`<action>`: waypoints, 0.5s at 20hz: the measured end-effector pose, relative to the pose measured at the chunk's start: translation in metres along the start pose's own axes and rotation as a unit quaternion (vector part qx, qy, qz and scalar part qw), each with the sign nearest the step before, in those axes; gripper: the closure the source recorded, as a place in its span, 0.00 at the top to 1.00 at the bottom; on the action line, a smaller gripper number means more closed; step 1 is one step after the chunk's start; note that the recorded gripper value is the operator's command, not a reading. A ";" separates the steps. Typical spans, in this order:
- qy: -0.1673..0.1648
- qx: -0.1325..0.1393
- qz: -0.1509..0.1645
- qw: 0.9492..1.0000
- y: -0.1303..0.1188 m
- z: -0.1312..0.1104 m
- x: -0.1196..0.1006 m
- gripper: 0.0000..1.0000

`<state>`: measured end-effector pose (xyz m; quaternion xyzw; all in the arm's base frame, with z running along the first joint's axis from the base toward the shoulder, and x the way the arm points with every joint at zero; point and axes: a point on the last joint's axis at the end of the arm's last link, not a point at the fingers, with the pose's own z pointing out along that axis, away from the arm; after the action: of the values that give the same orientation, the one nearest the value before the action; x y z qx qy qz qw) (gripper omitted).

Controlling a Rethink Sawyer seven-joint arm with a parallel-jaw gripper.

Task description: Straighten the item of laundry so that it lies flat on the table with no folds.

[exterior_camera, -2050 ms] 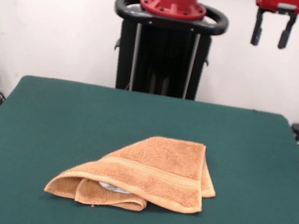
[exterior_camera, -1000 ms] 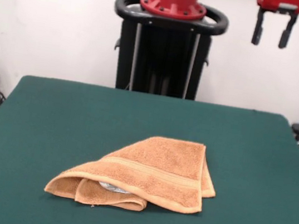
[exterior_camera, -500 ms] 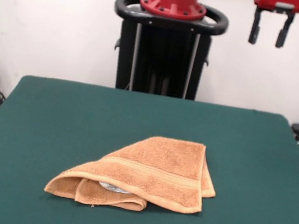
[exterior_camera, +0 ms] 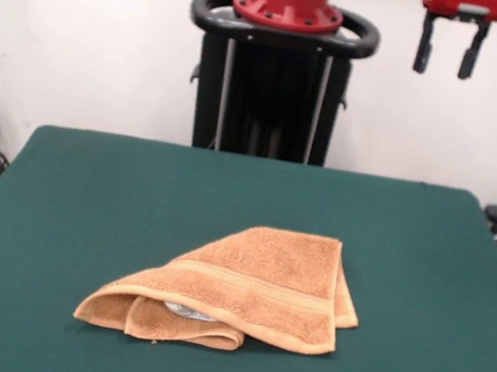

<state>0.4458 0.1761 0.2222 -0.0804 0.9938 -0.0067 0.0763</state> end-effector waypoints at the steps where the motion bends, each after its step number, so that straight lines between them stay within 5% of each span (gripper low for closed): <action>1: 0.000 0.000 0.000 1.000 0.000 0.000 0.000 1.00; 10: 0.000 0.001 0.001 1.000 -0.001 0.000 0.001 1.00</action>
<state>0.4455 0.1749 0.2223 -0.0789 0.9939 -0.0077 0.0763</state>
